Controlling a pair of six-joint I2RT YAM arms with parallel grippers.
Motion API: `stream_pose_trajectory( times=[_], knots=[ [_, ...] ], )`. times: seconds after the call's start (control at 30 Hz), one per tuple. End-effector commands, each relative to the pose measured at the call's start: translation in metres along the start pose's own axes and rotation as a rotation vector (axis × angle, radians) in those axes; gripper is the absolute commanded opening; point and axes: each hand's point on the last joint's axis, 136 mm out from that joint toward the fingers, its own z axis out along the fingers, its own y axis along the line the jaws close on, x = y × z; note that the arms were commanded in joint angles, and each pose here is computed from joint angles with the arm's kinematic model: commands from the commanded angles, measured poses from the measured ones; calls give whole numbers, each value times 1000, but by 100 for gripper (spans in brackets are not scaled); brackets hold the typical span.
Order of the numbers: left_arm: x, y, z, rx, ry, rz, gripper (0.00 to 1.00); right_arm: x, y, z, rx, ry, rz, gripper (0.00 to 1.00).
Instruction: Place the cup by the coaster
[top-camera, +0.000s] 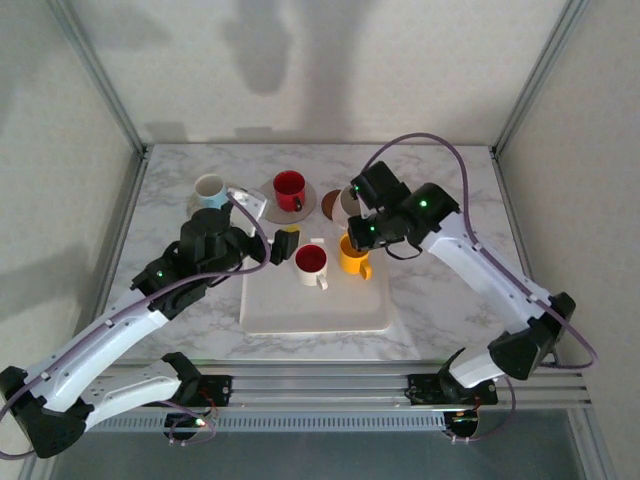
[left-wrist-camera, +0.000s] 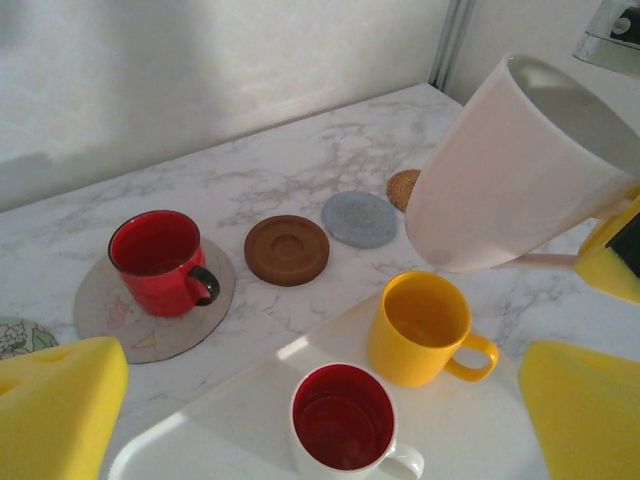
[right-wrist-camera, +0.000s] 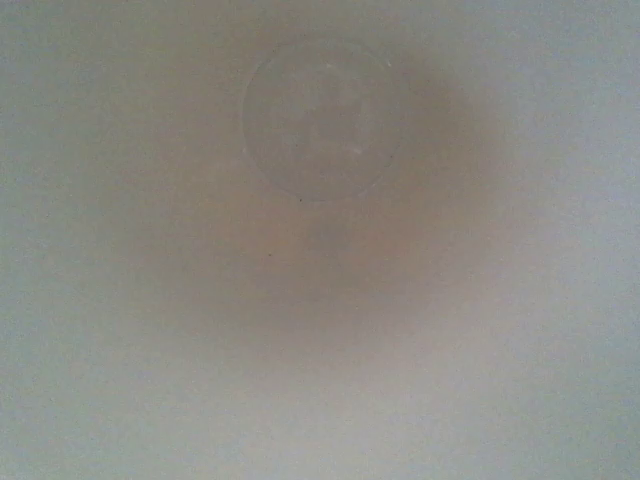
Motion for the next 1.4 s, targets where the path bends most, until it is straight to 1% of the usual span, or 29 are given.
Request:
stream_pose_trajectory(
  times=[0.0, 0.17, 0.3, 0.4, 0.63, 0.83, 0.97, 1.1, 1.37],
  knots=[
    [-8, 2, 6, 22, -46, -21, 99, -27, 0, -1, -11, -50, 8, 0],
    [-5, 17, 26, -41, -21, -23, 99, -40, -6, 23, 2, -10, 25, 0],
    [1, 19, 39, -50, -18, 6, 100, -51, -8, 41, 6, 12, 39, 0],
    [4, 19, 47, -33, -33, 18, 100, -58, -10, 52, 18, 36, 37, 0],
    [19, 24, 67, 21, -16, -21, 100, -81, -25, 85, 79, 62, 44, 0],
    [26, 31, 74, 31, -16, -27, 100, -93, -37, 116, 104, 87, 73, 0],
    [38, 32, 78, 48, 8, -36, 100, -100, -46, 134, 122, 107, 82, 0],
    [50, 27, 81, 81, 32, -32, 100, -107, -53, 146, 135, 117, 89, 0],
    [58, 28, 83, 80, 33, -8, 100, -111, -65, 171, 130, 147, 107, 0]
  ],
)
